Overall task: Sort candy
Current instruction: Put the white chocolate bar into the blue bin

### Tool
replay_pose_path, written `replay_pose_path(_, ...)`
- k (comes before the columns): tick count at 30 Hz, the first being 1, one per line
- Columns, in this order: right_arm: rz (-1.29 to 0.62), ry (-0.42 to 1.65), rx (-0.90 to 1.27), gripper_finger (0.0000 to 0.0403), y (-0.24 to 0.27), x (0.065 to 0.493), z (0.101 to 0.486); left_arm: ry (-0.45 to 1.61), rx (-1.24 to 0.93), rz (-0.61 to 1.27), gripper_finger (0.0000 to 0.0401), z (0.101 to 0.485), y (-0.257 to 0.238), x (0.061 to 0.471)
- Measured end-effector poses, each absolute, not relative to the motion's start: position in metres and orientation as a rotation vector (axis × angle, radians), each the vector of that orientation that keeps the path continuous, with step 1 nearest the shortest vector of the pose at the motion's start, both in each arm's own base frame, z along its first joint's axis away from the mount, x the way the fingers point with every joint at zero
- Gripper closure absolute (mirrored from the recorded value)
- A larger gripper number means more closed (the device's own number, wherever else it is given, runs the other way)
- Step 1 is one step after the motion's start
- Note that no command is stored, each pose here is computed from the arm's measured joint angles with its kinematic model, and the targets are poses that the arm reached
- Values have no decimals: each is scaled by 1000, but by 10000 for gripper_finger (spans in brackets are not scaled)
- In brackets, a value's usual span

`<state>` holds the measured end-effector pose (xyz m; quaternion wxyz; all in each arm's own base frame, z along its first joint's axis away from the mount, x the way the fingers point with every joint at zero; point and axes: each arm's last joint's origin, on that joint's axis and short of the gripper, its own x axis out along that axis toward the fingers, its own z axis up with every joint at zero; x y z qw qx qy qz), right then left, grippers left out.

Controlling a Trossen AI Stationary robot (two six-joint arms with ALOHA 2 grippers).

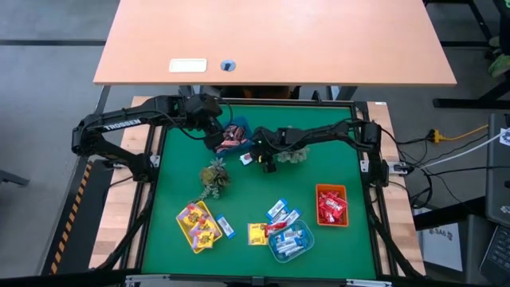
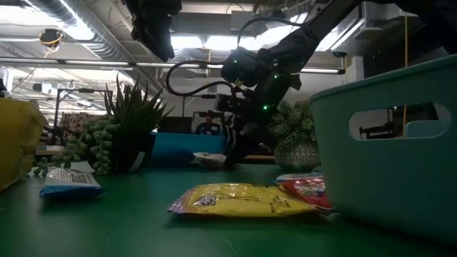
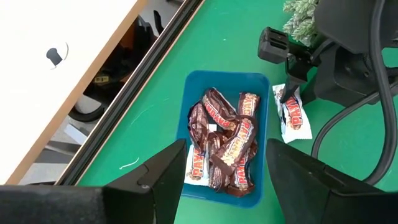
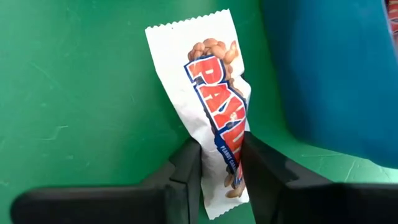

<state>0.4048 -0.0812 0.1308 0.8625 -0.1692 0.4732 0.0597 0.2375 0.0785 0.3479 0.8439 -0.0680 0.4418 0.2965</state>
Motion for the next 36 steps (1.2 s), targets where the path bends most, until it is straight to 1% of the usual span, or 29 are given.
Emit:
replay_pose_path(5,123,996,-346,303,-82,410,141,930,-144,626,195,348,79,238)
replay_pose_path(17,122,961,-348,302,-85,425,179,926,-144,626,195,348,79,238)
replay_pose_path(24,105,903,-361,302,-87,435,203,925,-144,626,195,348,79,238)
replay_pose_path(28,67,859,-392,302,-89,440,216,925,-144,626,195,348,79,238)
replay_pose_path(36,-53,812,-452,301,-94,446,223,924,-144,626,195,348,79,238)
